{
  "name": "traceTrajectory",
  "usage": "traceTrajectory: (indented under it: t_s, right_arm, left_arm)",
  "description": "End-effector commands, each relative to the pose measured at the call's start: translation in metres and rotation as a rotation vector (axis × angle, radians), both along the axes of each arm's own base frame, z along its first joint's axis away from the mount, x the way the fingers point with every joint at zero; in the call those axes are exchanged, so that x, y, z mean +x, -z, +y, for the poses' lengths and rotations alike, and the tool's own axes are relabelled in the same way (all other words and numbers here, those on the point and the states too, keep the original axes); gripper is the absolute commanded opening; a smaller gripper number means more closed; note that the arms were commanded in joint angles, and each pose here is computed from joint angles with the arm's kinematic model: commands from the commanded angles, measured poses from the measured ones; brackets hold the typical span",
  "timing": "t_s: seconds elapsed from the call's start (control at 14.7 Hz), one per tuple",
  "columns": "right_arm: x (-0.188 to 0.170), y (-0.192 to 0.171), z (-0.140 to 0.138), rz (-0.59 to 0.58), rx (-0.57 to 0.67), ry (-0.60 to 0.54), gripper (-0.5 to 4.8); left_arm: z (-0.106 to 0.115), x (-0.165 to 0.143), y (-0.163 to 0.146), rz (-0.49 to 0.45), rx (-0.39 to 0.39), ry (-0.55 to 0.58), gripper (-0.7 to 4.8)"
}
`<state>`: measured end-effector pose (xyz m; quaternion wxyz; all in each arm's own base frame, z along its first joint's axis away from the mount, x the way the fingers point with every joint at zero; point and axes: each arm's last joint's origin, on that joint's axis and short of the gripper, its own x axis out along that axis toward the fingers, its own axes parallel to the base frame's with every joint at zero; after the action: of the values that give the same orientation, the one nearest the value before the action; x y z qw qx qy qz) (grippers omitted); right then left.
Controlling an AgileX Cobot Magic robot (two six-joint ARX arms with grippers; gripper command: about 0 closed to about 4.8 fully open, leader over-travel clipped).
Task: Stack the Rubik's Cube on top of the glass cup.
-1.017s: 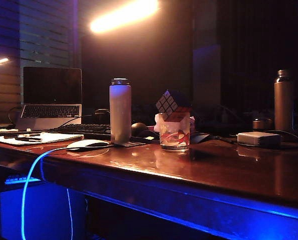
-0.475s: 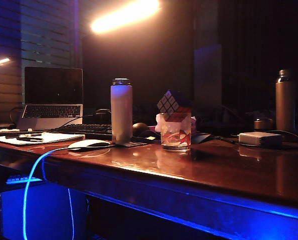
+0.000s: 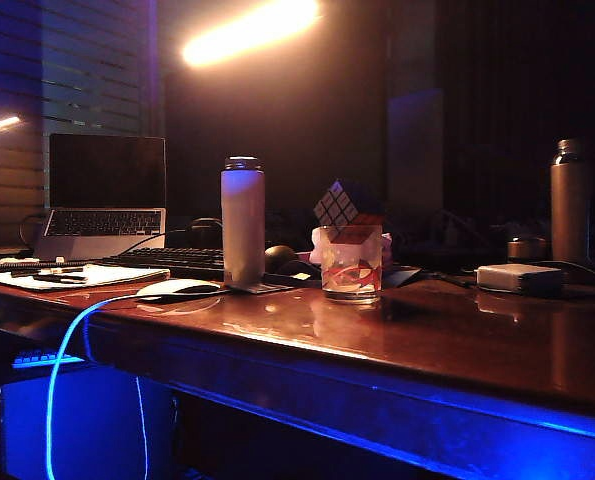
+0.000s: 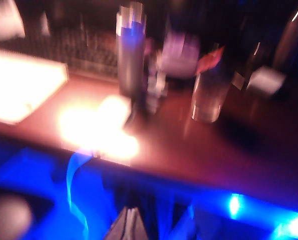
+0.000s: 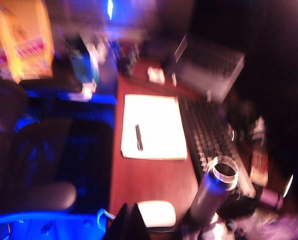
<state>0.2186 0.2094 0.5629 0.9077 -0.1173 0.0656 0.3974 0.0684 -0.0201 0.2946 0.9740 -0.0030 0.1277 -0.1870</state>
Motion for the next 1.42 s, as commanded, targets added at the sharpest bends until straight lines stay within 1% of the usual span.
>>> traceTrajectory:
  t_s: [0.07, 0.14, 0.27, 0.34, 0.47, 0.61, 0.68, 0.81, 0.95, 1.22, 1.42]
  right_arm:
    - [-0.041, -0.028, -0.042, -0.084, 0.046, 0.072, -0.01]
    - [-0.058, -0.037, -0.059, -0.11, 0.067, 0.098, -0.01]
    - [-0.093, -0.052, -0.096, -0.191, 0.086, 0.161, -0.01]
    - [-0.115, -0.06, -0.117, -0.236, 0.115, 0.191, -0.01]
    - [-0.138, -0.065, -0.141, -0.268, 0.147, 0.256, -0.01]
    - [-0.152, -0.063, -0.159, -0.267, 0.134, 0.385, -0.01]
    - [-0.155, -0.059, -0.165, -0.245, 0.097, 0.448, -0.01]
    - [-0.156, -0.054, -0.168, -0.209, 0.054, 0.495, -0.01]
    - [-0.155, -0.053, -0.167, -0.198, 0.056, 0.495, -0.01]
    - [-0.14, -0.053, -0.154, -0.212, 0.014, 0.502, -0.01]
    - [-0.141, -0.055, -0.155, -0.225, 0.035, 0.502, -0.01]
  left_arm:
    - [-0.004, 0.017, 0.03, -0.015, -0.033, 0.017, -0.03]
    - [-0.006, 0.021, 0.04, -0.016, -0.039, 0.039, -0.03]
    - [-0.008, 0.029, 0.06, -0.023, -0.042, 0.034, -0.03]
    - [-0.008, 0.032, 0.071, -0.019, -0.042, 0.034, -0.03]
    - [-0.008, 0.035, 0.085, -0.015, -0.029, 0.007, -0.03]
    - [-0.007, 0.038, 0.099, -0.004, -0.005, -0.061, -0.03]
    - [-0.006, 0.038, 0.106, 0.006, 0.016, -0.072, -0.03]
    - [-0.007, 0.038, 0.121, 0.041, 0.032, -0.059, -0.03]
    - [-0.007, 0.038, 0.134, 0.075, 0.042, -0.059, -0.03]
    - [-0.006, 0.038, 0.143, 0.073, 0.105, -0.055, -0.03]
    - [-0.006, 0.036, 0.158, 0.118, 0.114, -0.049, -0.03]
